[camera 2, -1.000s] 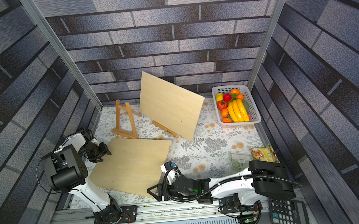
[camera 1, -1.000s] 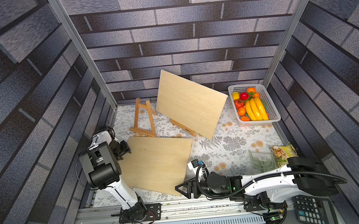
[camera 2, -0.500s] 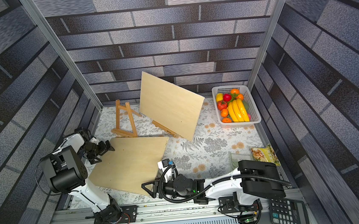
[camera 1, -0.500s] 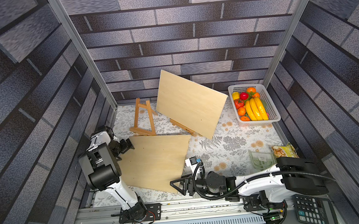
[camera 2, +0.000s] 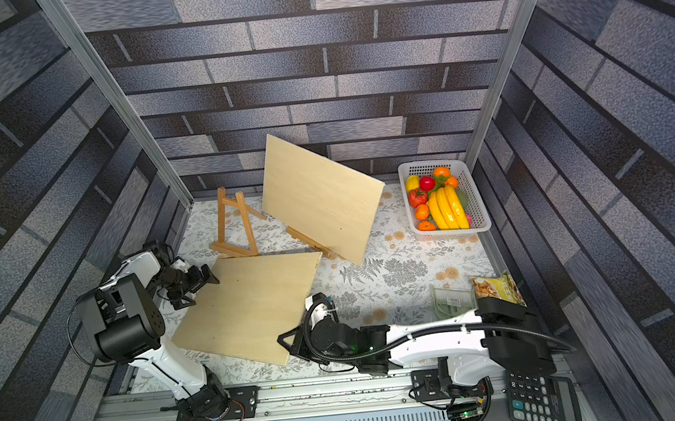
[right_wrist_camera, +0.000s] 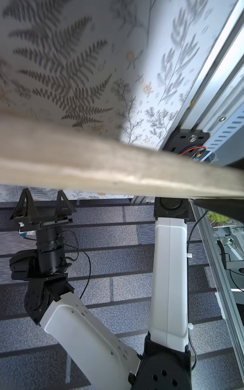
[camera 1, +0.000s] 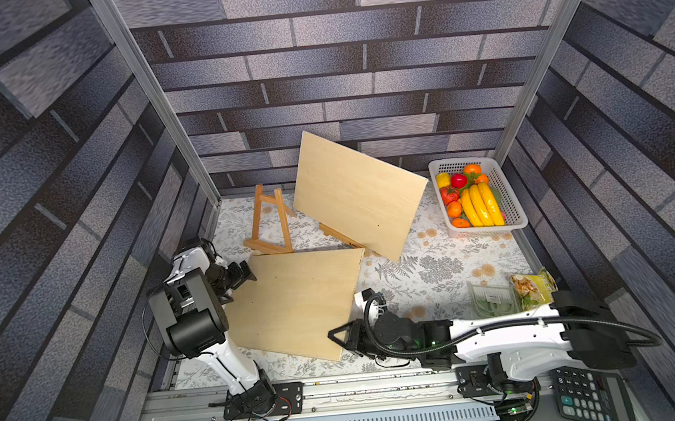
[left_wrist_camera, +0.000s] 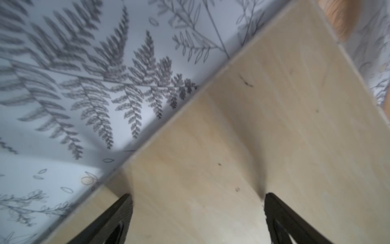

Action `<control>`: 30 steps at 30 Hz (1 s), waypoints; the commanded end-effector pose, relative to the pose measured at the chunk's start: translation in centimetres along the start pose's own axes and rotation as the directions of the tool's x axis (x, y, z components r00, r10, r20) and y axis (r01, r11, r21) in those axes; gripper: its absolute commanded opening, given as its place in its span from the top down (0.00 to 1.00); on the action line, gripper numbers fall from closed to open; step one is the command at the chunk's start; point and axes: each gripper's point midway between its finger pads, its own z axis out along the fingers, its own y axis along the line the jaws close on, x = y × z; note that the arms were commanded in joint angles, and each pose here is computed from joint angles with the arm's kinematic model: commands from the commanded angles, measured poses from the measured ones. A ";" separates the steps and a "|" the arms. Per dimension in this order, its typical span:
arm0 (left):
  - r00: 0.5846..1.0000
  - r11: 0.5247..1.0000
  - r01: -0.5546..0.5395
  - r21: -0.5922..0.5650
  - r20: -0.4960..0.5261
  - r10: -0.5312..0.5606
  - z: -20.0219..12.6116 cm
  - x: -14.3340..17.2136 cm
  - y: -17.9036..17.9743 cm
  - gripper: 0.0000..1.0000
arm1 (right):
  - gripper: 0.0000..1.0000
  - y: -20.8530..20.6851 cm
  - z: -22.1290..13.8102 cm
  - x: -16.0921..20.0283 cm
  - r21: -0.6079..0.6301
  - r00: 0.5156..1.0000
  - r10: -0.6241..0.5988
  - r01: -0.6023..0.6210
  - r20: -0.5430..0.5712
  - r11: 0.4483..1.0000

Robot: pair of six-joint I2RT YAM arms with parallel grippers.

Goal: Assemble the easel
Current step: Pick up the drawing board from the center of the board.

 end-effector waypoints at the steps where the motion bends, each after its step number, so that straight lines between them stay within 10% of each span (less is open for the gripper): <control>1: 0.974 0.996 0.090 0.025 -0.212 -0.083 1.6 5.5 -0.2 0.00 | 1.00 -1.6 -5.4 -2.9 0.205 0.976 -0.202 0.182 0.080 0.962; 9: 0.992 0.995 0.055 0.081 -0.114 -0.045 -1.8 6.3 -3.4 0.00 | 1.00 -6.1 -14.5 -2.8 0.360 0.951 -0.301 0.308 -0.076 0.881; 20: 0.985 0.938 -0.014 0.347 -0.158 0.073 -1.9 8.7 -10.1 0.00 | 1.00 -4.7 -17.1 -6.0 0.392 0.633 -0.754 0.747 -0.175 0.536; 30: 0.999 0.779 -0.036 0.626 0.018 0.031 -3.5 7.5 -11.0 0.00 | 1.00 -7.1 -20.3 -7.5 0.382 0.652 -0.758 0.710 -0.036 0.592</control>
